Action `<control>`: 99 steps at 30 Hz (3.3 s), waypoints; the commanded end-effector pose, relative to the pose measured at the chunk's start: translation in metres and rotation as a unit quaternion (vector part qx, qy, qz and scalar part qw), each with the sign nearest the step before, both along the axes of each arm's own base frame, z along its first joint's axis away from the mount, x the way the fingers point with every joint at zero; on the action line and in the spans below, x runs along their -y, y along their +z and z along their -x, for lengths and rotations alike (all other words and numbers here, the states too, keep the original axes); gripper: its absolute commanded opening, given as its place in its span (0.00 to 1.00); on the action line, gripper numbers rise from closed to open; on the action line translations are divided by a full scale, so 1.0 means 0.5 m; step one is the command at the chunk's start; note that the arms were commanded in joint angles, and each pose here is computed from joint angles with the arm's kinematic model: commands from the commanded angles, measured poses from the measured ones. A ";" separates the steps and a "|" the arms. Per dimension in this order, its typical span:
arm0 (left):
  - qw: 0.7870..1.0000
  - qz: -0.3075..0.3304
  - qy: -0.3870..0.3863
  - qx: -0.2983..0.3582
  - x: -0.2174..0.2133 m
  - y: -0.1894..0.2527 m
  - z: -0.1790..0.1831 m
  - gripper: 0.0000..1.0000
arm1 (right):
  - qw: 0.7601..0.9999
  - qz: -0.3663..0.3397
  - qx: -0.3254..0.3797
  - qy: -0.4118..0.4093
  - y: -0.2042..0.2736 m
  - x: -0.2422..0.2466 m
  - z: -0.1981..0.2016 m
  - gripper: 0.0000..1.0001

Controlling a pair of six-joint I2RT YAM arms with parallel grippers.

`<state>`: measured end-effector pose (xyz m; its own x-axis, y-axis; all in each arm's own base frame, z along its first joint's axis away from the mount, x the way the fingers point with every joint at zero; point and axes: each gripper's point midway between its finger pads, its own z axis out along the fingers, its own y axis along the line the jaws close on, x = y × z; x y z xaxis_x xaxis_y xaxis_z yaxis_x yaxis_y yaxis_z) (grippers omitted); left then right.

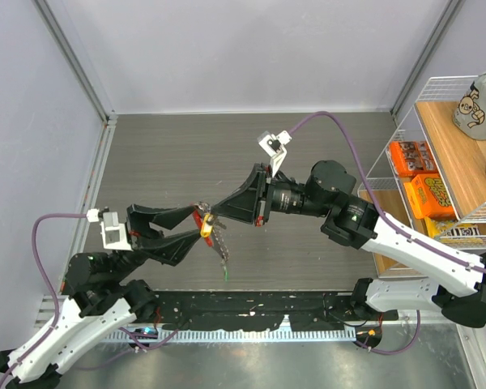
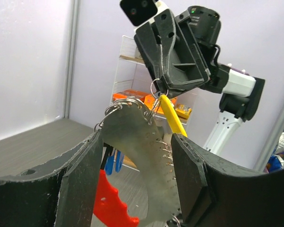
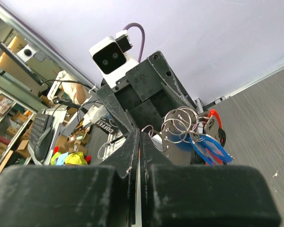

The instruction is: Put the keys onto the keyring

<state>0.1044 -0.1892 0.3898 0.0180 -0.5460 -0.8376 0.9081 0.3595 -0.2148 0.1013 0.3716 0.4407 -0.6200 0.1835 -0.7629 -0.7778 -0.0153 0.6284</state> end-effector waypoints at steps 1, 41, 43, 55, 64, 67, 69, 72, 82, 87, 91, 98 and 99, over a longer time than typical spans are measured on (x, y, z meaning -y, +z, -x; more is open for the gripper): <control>0.998 0.024 -0.036 0.039 -0.013 0.053 0.048 0.65 | 0.996 -0.061 0.055 0.029 0.100 0.034 0.038 0.06; 0.985 0.015 -0.127 0.117 0.023 0.088 0.110 0.41 | 0.987 -0.057 0.071 0.131 0.112 0.021 0.096 0.06; 0.985 0.013 -0.130 0.116 0.025 0.087 0.110 0.35 | 0.987 -0.058 0.072 0.129 0.113 0.021 0.093 0.06; 0.984 0.016 -0.134 0.117 0.026 0.097 0.113 0.31 | 0.988 -0.049 0.072 0.129 0.104 0.020 0.093 0.05; 0.984 0.014 -0.137 0.116 0.029 0.097 0.111 0.28 | 0.988 -0.048 0.073 0.128 0.102 0.019 0.092 0.06; 0.984 0.012 -0.138 0.115 0.031 0.096 0.111 0.22 | 0.988 -0.046 0.074 0.128 0.099 0.019 0.091 0.06; 0.984 0.011 -0.138 0.116 0.032 0.095 0.111 0.20 | 0.988 -0.044 0.074 0.126 0.098 0.018 0.090 0.05; 0.983 0.014 -0.139 0.118 0.030 0.099 0.114 0.20 | 0.988 -0.043 0.075 0.126 0.096 0.019 0.090 0.06; 0.983 0.019 -0.141 0.120 0.024 0.102 0.119 0.26 | 0.988 -0.037 0.073 0.128 0.086 0.016 0.090 0.06; 0.982 0.020 -0.141 0.121 0.022 0.104 0.121 0.26 | 0.988 -0.035 0.073 0.128 0.083 0.016 0.090 0.05; 0.982 0.022 -0.143 0.121 0.020 0.106 0.124 0.25 | 0.988 -0.035 0.072 0.129 0.082 0.016 0.091 0.05; 0.981 0.025 -0.146 0.122 0.016 0.110 0.130 0.23 | 0.988 -0.035 0.073 0.129 0.080 0.018 0.091 0.05; 0.981 0.026 -0.146 0.125 0.014 0.111 0.132 0.22 | 0.988 -0.035 0.074 0.130 0.079 0.018 0.092 0.05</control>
